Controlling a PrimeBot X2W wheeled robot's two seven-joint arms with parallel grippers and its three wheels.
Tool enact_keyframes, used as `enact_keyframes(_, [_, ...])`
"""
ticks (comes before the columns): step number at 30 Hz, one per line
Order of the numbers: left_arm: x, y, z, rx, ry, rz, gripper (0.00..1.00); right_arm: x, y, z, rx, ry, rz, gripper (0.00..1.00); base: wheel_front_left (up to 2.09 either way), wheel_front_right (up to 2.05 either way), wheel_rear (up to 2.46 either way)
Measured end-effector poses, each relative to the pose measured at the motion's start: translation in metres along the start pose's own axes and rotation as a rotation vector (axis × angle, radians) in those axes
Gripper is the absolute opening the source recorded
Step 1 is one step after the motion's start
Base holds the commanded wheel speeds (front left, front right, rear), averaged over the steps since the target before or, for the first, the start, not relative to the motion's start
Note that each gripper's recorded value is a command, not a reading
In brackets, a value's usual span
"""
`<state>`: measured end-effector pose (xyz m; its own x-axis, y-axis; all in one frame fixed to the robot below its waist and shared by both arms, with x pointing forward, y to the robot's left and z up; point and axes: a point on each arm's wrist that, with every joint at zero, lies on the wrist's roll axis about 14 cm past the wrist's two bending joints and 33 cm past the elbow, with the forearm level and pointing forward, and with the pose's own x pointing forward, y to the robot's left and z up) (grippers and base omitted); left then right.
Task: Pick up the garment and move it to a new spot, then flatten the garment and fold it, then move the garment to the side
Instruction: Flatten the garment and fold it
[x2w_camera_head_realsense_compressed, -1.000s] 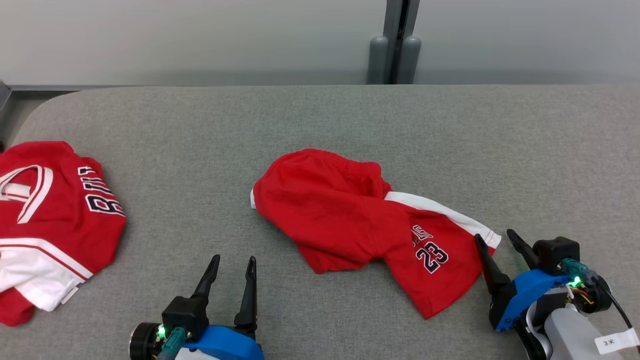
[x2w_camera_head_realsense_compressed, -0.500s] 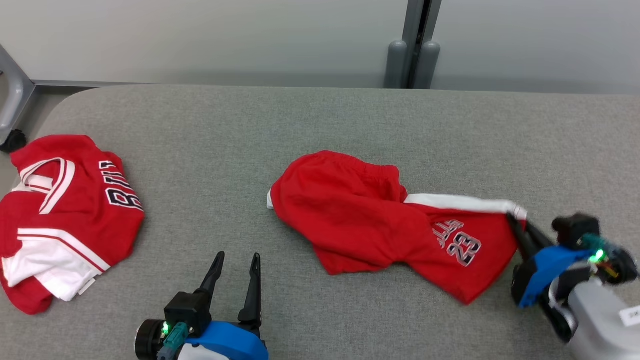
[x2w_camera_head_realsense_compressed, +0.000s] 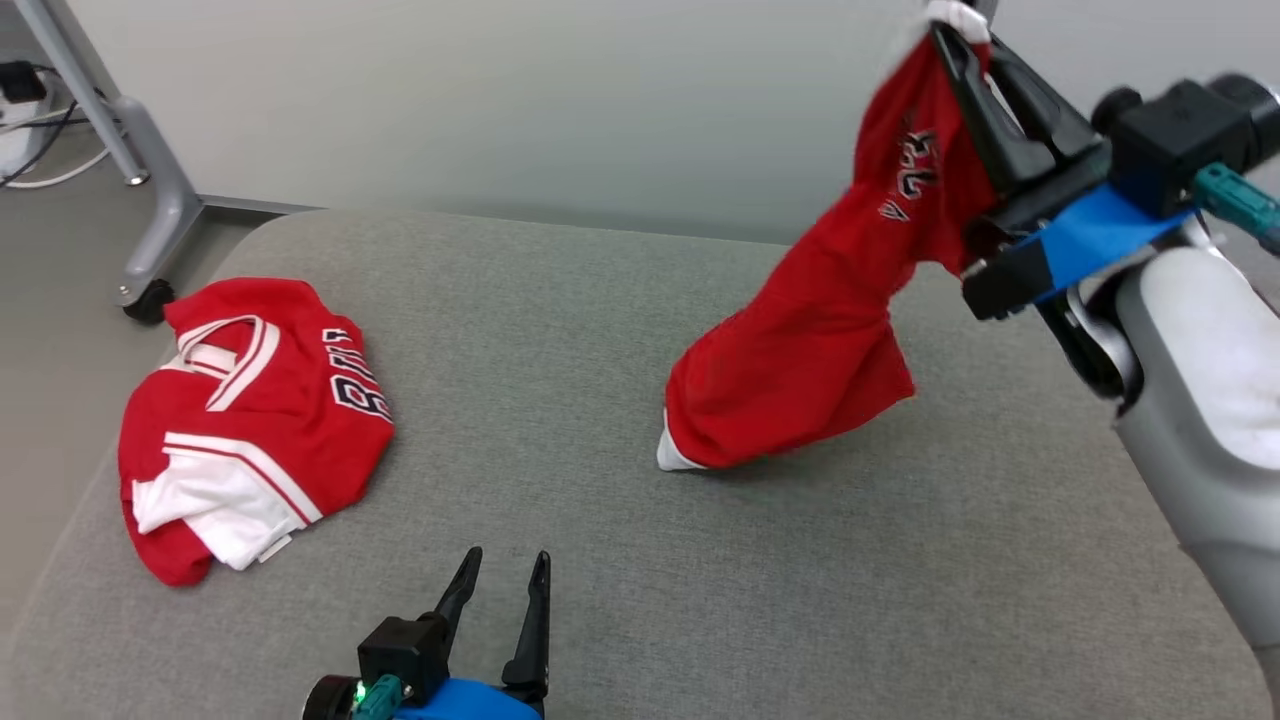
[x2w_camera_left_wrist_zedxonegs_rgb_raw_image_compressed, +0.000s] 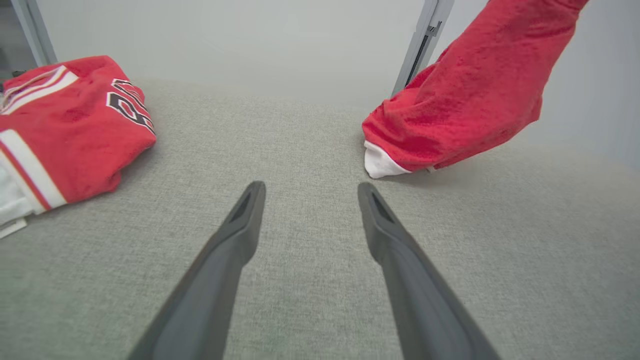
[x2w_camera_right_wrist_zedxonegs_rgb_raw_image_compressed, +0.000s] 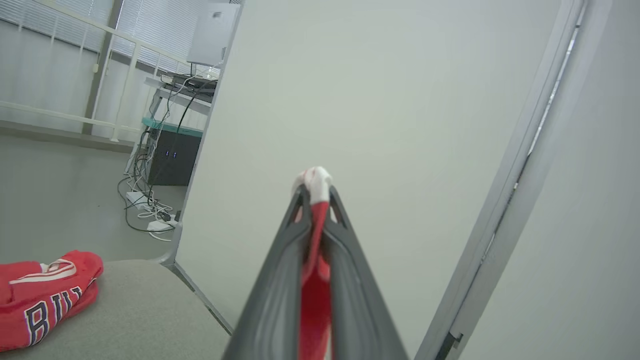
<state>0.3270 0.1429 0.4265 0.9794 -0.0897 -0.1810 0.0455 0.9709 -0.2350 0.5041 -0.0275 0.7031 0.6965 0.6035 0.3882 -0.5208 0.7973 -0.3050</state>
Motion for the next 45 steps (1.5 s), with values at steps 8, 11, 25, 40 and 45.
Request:
enact_keyframes(8, [-0.018, 0.013, -0.008, -0.034, 0.009, 0.054, 1.0, 0.053, 0.051, 0.091, -0.032, -0.248, 0.157, 0.0, 0.0, 0.0, 0.0])
enact_keyframes(11, [-0.02, 0.016, -0.012, -0.036, 0.022, 0.066, 1.0, 0.053, 0.047, 0.1, -0.016, -0.277, 0.151, 0.0, 0.0, 0.0, 0.0])
enact_keyframes(25, [0.001, -0.007, -0.02, -0.028, 0.065, -0.015, 1.0, -0.136, -0.046, -0.136, 0.121, 0.44, -0.198, 0.0, 0.0, 0.0, 0.0])
enact_keyframes(40, [0.047, -0.034, 0.015, 0.0, -0.016, -0.125, 1.0, -0.25, -0.039, -0.185, 0.266, 0.62, -0.467, 1.0, 0.0, 0.0, 0.0])
enact_keyframes(45, [0.084, -0.072, 0.021, -0.024, 0.019, -0.26, 1.0, -0.255, -0.021, -0.192, 0.289, 0.631, -0.456, 1.0, 0.0, 0.0, 0.0])
